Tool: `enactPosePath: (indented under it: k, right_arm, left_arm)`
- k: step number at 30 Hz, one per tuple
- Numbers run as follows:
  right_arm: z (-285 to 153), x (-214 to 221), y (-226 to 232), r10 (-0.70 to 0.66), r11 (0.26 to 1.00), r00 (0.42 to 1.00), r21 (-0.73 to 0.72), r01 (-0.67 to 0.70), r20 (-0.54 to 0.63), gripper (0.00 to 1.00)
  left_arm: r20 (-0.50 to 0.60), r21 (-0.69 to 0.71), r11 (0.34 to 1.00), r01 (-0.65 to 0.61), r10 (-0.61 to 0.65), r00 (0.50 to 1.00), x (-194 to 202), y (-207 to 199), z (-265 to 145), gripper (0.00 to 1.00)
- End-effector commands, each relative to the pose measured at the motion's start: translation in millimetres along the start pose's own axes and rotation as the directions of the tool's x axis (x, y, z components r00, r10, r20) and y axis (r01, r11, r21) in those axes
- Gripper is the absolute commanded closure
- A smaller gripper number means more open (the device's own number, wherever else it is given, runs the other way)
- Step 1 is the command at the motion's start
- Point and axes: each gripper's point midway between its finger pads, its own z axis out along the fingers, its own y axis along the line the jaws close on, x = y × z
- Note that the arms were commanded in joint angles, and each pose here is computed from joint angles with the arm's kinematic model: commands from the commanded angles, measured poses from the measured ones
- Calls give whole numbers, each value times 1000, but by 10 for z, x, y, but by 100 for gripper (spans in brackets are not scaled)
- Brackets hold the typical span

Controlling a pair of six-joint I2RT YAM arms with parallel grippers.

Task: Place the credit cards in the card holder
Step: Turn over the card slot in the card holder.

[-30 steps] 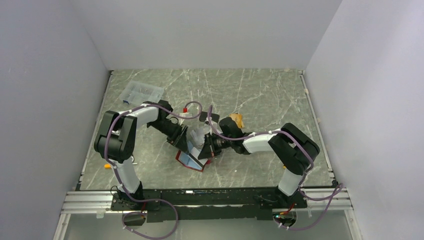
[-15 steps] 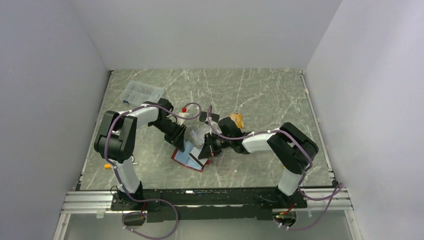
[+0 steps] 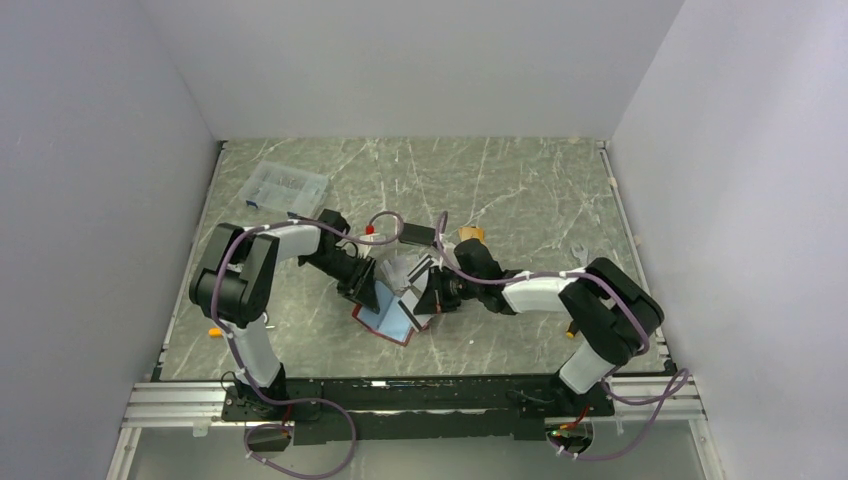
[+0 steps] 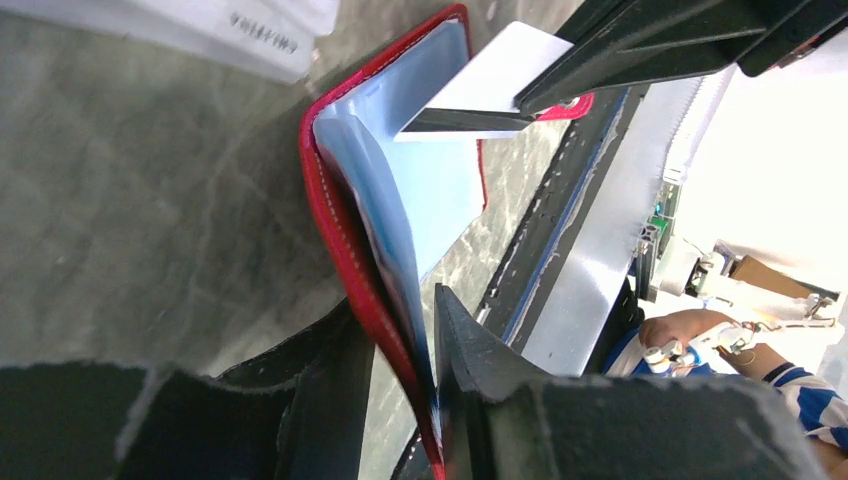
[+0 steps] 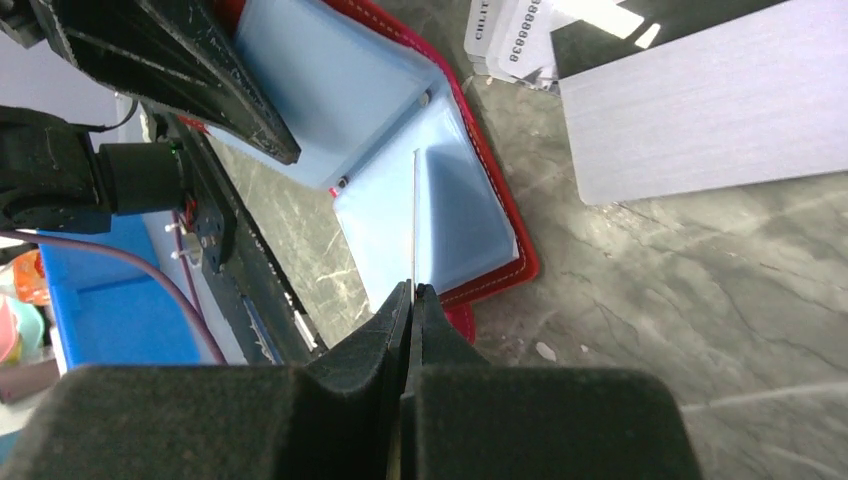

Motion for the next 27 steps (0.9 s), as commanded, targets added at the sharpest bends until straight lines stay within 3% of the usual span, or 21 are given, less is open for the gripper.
enactPosePath:
  k: [1, 6, 14, 21, 27]
  right_arm:
    - [-107, -119, 35, -15, 1000, 998, 21, 13, 67, 100]
    - [-155, -270, 146, -22, 1000, 994, -8, 23, 106, 100]
    - [-110, -291, 262, -33, 997, 996, -70, 39, 83, 100]
    - [-9, -213, 341, -66, 993, 997, -100, 68, 27, 100]
    - [21, -229, 362, -81, 991, 996, -104, 83, 21, 100]
  left_arm:
    - [67, 88, 992, -88, 82, 994, -177, -262, -9, 67]
    - [63, 96, 987, -129, 123, 990, -185, -290, -36, 65]
    - [38, 117, 985, -130, 127, 991, -112, -358, -111, 52]
    - [-5, -18, 998, -62, 62, 998, -109, -43, -88, 61]
    - [4, -41, 997, -65, 65, 998, -152, -29, -108, 68]
